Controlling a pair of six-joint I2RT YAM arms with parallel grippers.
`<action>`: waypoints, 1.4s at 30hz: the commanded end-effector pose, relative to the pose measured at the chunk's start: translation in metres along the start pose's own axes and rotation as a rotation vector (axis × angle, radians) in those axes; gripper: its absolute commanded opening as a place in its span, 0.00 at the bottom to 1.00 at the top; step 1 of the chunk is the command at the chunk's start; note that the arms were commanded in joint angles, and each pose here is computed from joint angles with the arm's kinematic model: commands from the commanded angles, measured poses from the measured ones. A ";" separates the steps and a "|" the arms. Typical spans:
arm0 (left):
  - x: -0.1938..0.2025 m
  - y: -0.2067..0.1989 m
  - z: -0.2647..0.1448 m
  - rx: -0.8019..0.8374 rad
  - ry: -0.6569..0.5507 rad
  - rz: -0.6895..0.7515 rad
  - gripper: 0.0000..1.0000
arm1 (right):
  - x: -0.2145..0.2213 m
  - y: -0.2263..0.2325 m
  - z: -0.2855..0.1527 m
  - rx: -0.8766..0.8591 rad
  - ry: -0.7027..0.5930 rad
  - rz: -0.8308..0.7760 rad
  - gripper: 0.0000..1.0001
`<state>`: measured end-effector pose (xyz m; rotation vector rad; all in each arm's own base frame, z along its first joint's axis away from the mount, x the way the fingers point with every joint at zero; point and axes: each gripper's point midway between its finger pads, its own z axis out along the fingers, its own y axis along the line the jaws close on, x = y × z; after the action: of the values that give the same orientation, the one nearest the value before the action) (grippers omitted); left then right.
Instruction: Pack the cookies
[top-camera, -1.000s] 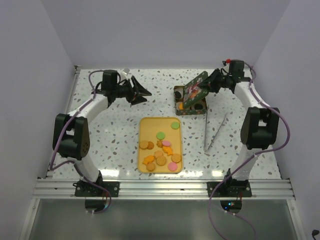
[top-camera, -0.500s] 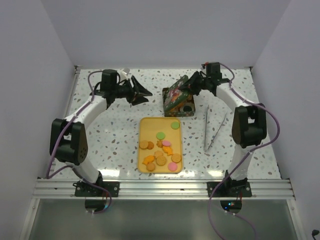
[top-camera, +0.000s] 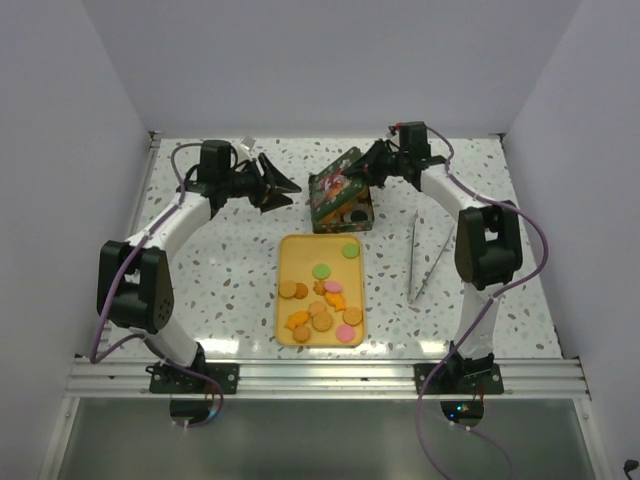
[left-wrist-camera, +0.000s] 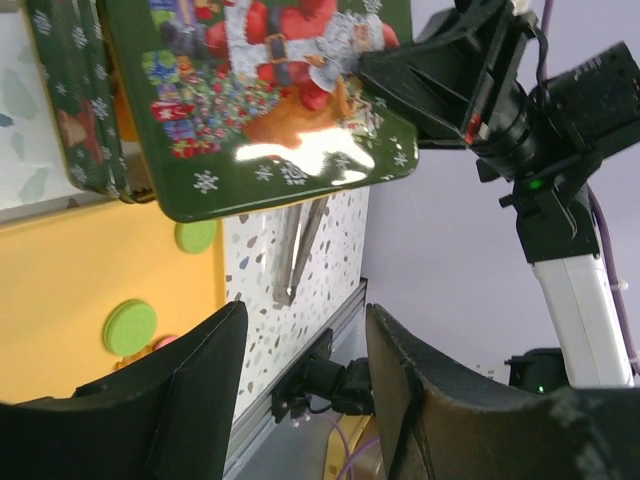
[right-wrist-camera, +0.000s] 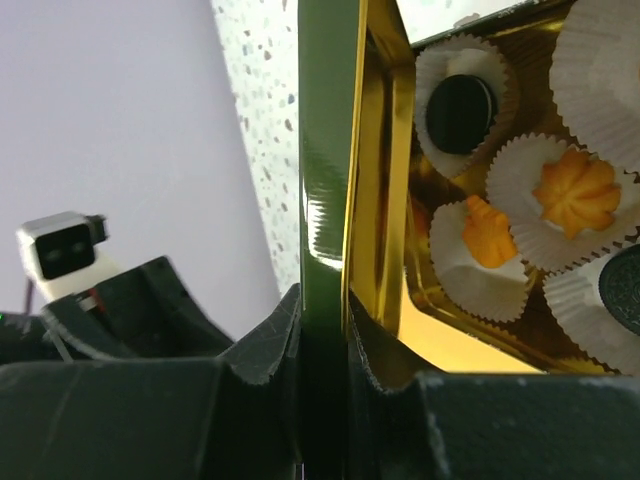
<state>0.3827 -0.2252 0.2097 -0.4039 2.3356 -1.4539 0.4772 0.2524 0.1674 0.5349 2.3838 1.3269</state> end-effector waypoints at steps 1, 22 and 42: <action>-0.020 0.006 0.000 -0.039 -0.061 -0.009 0.56 | -0.001 0.053 -0.032 -0.187 0.006 -0.048 0.00; -0.032 0.056 0.095 -0.128 -0.018 0.071 0.57 | 0.002 -0.019 -0.014 -0.284 0.043 0.003 0.00; -0.043 0.044 0.103 -0.064 -0.014 0.181 0.57 | -0.006 -0.015 -0.019 -0.361 -0.043 -0.015 0.00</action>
<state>0.4497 -0.2665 0.0968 -0.3449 2.4700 -1.2559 0.4638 0.2279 0.1341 0.5221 2.1646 1.6578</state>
